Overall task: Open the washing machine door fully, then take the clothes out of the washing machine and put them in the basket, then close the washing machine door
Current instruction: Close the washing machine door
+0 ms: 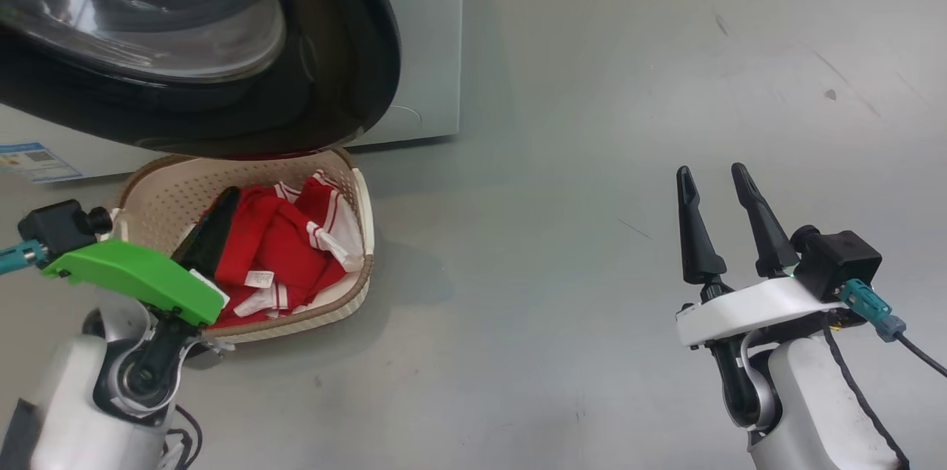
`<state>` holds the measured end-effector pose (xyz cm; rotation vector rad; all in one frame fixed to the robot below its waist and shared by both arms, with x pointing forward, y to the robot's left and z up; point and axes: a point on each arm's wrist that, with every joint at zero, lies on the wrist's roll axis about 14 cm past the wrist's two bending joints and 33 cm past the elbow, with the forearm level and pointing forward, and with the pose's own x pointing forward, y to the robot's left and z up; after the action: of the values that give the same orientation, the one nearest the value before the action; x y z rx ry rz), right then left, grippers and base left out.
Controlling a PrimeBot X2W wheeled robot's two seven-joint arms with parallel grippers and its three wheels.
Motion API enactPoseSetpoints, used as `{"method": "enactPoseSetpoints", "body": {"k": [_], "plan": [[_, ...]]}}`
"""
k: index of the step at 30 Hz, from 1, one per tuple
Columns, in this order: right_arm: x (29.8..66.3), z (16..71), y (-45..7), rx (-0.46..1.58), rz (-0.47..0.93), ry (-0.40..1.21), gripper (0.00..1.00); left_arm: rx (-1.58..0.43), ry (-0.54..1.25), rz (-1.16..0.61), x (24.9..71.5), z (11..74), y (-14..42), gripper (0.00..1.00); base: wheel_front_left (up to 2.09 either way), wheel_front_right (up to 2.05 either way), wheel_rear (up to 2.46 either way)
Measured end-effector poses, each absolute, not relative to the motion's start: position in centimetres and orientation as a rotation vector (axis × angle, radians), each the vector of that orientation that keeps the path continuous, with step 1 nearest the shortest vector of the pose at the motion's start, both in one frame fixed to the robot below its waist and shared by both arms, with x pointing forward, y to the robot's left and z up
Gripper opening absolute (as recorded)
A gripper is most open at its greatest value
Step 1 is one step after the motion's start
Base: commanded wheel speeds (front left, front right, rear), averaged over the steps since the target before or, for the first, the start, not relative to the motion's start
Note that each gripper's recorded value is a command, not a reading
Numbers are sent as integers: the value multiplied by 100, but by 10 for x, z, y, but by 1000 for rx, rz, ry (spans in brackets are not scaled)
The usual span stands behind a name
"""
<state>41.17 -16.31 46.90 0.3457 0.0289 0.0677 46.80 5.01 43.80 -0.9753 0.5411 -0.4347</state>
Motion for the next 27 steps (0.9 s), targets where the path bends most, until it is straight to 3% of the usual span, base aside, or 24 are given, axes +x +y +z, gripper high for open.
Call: {"method": "enactPoseSetpoints", "body": {"k": [8,18,27], "plan": [[417,479,-144,353,127,7,100,-686,320,-343,459,461,108,0,0,0,0],[414,491,-124,355,190,-18,100,-493,71,-254,431,493,153,0,0,0,0],[413,503,-113,348,227,-45,100,-352,34,-201,408,490,169,0,0,0,0]]}}
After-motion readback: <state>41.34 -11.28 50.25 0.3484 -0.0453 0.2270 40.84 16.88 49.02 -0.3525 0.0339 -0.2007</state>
